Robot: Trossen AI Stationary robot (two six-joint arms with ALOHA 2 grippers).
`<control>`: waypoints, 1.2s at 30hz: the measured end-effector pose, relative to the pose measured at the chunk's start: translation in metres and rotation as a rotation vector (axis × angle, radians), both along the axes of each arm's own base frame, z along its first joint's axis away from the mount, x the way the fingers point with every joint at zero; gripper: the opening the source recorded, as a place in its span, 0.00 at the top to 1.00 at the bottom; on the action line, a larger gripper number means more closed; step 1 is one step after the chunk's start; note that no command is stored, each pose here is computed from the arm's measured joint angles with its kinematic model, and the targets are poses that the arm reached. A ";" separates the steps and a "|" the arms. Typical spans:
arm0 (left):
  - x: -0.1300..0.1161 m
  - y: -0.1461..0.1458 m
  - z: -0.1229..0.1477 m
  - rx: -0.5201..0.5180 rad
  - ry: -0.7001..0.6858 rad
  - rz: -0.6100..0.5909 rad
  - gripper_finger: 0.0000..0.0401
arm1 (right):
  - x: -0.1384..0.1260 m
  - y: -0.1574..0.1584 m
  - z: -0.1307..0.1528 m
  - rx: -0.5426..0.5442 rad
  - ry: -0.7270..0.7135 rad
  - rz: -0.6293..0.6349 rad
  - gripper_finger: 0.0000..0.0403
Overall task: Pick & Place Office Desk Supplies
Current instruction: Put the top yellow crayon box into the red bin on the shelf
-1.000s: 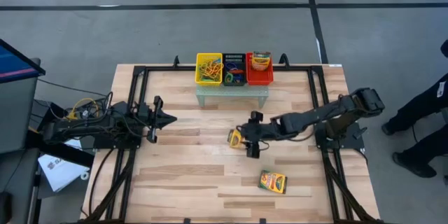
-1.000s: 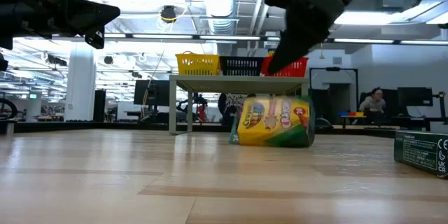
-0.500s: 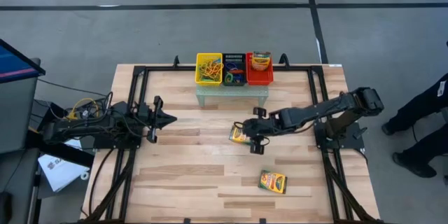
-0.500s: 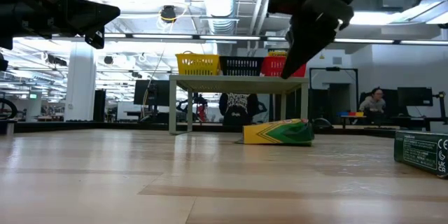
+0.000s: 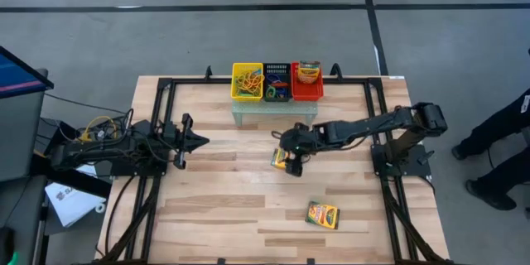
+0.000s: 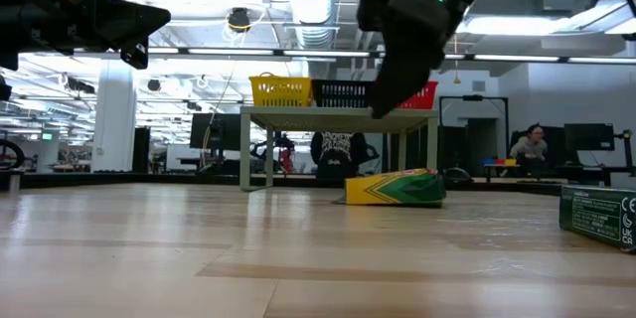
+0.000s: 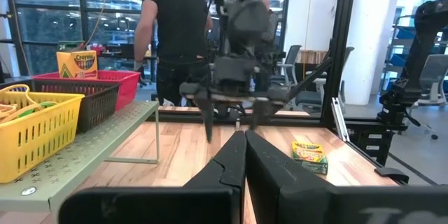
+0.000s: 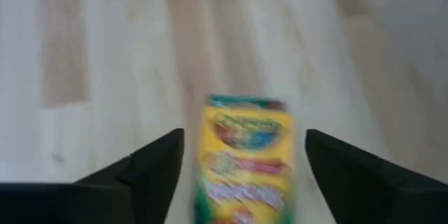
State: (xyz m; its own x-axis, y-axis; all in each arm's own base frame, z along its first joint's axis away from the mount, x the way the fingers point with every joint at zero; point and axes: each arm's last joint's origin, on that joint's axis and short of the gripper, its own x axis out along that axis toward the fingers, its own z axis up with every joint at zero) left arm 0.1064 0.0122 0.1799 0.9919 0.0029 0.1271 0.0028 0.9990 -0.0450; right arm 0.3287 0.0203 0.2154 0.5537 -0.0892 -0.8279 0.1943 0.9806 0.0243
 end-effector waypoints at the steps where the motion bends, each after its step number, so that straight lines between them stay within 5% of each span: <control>1: 0.000 0.000 0.000 0.000 -0.001 0.000 1.00 | 0.004 0.001 -0.002 0.007 -0.005 0.007 0.24; 14: 0.003 0.000 -0.001 -0.002 0.011 0.000 1.00 | 0.063 -0.004 -0.032 -0.020 0.364 0.106 0.03; 22: 0.004 0.001 -0.003 -0.005 0.034 0.000 1.00 | 0.098 -0.012 -0.043 -0.029 0.513 0.129 0.03; 36: 0.005 0.001 -0.004 -0.007 0.045 0.000 1.00 | 0.099 -0.025 -0.057 0.056 0.607 0.109 0.10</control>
State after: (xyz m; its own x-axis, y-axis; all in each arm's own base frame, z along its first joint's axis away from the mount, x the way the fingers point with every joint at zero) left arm 0.1116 0.0130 0.1759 0.9966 0.0035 0.0819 0.0008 0.9986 -0.0520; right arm 0.4281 -0.0043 0.1584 -0.0140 -0.0061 -0.9999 0.0879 0.9961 -0.0073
